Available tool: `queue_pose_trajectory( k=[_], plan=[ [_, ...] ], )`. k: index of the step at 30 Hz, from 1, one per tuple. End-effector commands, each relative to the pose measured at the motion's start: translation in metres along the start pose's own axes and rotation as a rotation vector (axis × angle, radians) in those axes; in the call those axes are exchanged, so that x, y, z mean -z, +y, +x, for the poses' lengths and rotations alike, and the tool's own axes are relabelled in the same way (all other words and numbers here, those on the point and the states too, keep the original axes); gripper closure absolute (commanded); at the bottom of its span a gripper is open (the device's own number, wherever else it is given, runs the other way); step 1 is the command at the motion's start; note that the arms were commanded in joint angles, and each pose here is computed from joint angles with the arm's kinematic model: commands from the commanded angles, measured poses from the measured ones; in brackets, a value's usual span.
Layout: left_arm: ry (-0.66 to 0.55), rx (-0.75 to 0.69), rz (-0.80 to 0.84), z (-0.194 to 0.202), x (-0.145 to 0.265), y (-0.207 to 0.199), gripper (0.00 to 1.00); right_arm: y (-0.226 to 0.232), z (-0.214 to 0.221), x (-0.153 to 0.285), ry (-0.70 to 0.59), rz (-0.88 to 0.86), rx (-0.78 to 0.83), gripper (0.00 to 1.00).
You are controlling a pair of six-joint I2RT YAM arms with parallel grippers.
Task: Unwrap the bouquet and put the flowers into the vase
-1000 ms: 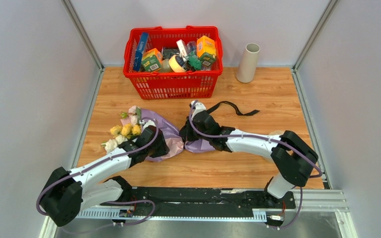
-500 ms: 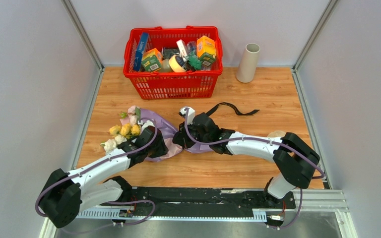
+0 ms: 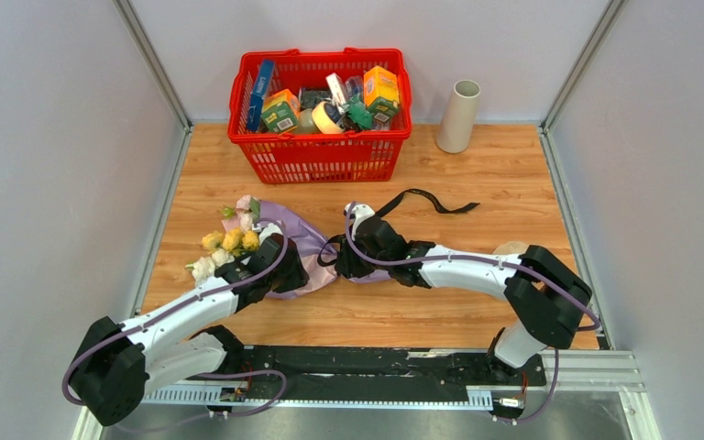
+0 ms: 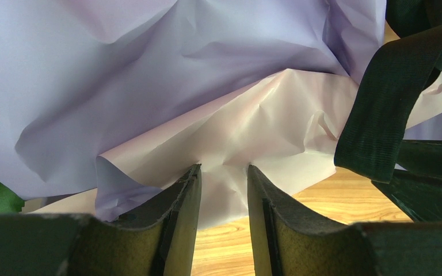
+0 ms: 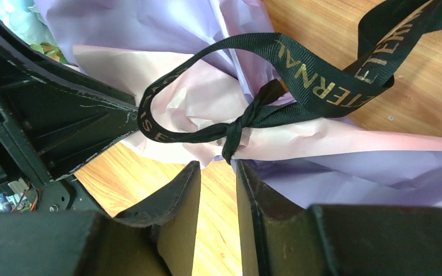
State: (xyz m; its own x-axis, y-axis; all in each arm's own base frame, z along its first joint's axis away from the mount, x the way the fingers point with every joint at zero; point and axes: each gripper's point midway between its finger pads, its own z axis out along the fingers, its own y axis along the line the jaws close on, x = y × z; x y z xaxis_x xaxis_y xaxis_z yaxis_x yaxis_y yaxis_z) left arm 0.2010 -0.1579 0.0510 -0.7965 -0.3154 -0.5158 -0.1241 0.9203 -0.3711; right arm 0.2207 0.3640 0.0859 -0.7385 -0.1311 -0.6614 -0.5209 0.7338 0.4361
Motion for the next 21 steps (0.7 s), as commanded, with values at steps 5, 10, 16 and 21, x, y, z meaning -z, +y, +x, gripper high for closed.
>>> queue_pose_trajectory(
  k=[5,10,16,21],
  plan=[
    [-0.004,-0.007,-0.024,-0.002,0.002,0.003,0.56,0.0,-0.021,-0.011,-0.059,0.047,-0.048,0.68],
    [-0.001,-0.005,-0.021,-0.001,0.001,0.003,0.56,-0.006,-0.021,-0.018,-0.06,0.078,-0.049,0.68],
    [0.003,-0.003,-0.013,0.0,-0.001,0.001,0.56,-0.005,-0.021,-0.025,-0.05,0.078,-0.041,0.7],
    [0.003,-0.006,-0.022,0.0,-0.002,0.002,0.56,-0.006,-0.026,-0.024,-0.069,0.088,-0.038,0.81]
  ],
)
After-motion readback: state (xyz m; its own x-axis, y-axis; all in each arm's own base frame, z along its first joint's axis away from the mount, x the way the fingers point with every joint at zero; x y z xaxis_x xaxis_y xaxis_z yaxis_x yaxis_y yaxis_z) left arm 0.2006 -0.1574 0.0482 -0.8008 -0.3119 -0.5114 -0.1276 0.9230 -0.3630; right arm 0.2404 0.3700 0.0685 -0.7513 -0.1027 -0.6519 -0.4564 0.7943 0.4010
